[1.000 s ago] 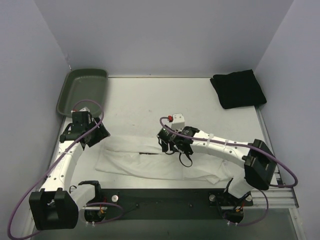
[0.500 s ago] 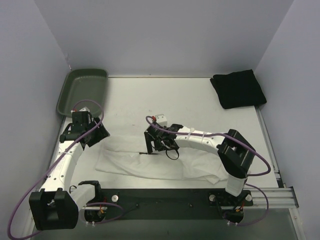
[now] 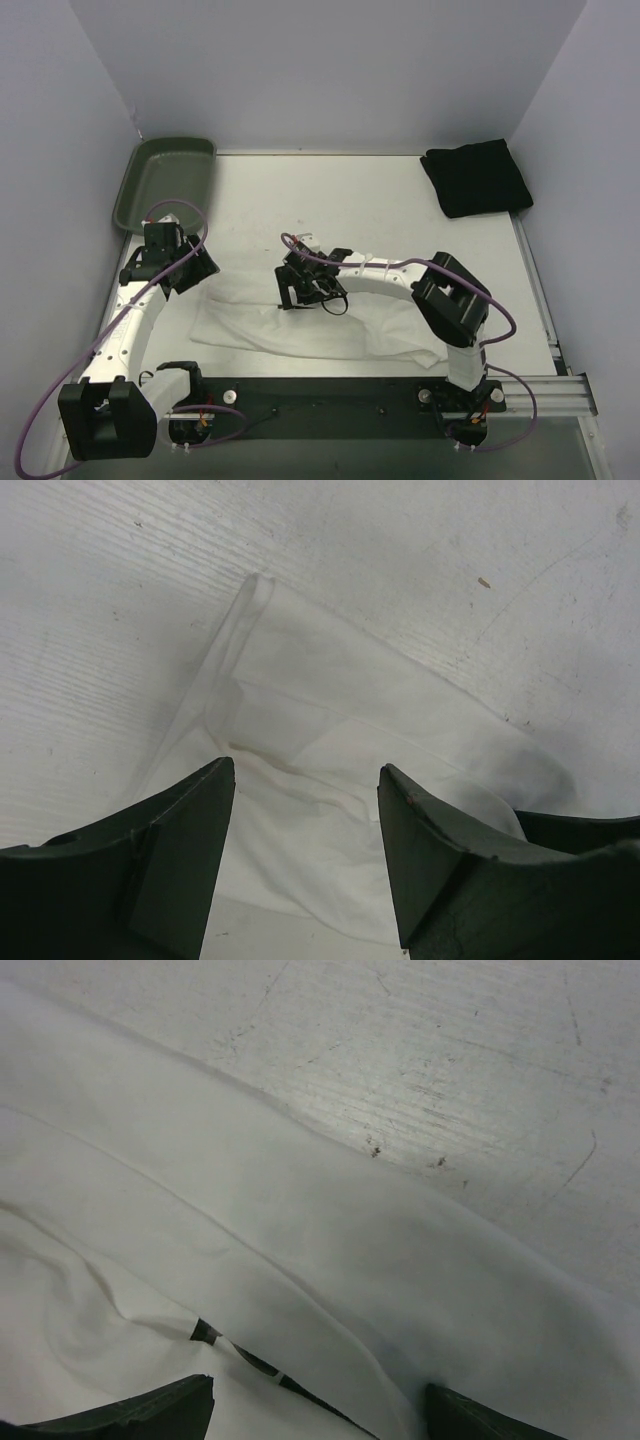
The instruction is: Fold and stack the t-shirts
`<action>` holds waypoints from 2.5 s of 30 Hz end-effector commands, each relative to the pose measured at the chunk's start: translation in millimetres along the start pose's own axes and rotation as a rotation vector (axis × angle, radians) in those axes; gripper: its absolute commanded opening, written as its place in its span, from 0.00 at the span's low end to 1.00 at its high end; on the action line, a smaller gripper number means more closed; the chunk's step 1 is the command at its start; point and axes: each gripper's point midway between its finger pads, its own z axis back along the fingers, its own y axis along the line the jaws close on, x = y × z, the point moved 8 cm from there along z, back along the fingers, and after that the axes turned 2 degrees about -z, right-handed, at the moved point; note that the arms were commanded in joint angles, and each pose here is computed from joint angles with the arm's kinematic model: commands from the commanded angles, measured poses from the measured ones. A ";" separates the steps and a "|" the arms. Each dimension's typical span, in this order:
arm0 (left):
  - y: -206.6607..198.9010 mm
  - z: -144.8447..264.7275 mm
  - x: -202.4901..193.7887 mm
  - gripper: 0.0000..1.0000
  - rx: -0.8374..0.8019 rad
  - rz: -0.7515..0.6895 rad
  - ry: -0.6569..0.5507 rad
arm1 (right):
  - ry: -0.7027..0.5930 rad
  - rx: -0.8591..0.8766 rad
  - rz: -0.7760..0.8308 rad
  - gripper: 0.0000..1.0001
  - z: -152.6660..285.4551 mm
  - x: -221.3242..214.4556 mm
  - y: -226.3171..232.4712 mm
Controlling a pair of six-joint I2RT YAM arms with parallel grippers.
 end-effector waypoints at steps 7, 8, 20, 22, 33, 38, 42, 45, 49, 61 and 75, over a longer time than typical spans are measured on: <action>-1.6 2.3 10.0 0.69 -0.014 -0.013 -0.063 | 0.007 0.057 0.056 0.86 26.6 -27.1 10.0; -1.0 2.2 10.4 0.69 -0.010 -0.013 -0.065 | 0.018 0.044 0.065 0.85 26.4 -35.4 6.7; 0.3 4.1 10.9 0.68 -0.004 -0.010 -0.074 | -0.014 -0.048 0.137 0.85 36.3 -80.0 5.7; 0.8 4.1 11.2 0.69 -0.002 -0.009 -0.075 | -0.024 -0.061 0.144 0.85 39.1 -76.9 8.0; 0.5 3.1 9.4 0.68 -0.011 -0.010 -0.067 | -0.247 -0.154 0.095 0.86 58.0 -5.9 16.2; -8.8 -2.4 5.6 0.65 -0.106 -0.030 -0.023 | -0.242 -0.143 -0.070 0.86 46.9 28.2 -9.2; -22.4 -14.8 -2.0 0.55 -0.127 -0.074 0.078 | -0.242 -0.231 -0.127 0.86 44.2 33.0 -32.5; -33.2 -15.8 -8.5 0.54 -0.132 -0.119 0.100 | -0.230 -0.255 -0.141 0.86 45.9 29.4 -43.8; -56.3 -12.2 -17.2 0.54 -0.160 -0.176 0.113 | -0.212 -0.275 -0.140 0.86 47.4 22.2 -51.9; -62.1 -51.5 -51.1 0.53 -0.132 -0.151 0.228 | -0.166 -0.286 -0.175 0.86 52.0 -4.6 -67.4; -51.5 -85.3 -62.9 0.53 0.073 -0.120 0.248 | -0.097 -0.343 -0.200 0.86 29.2 -13.9 -77.4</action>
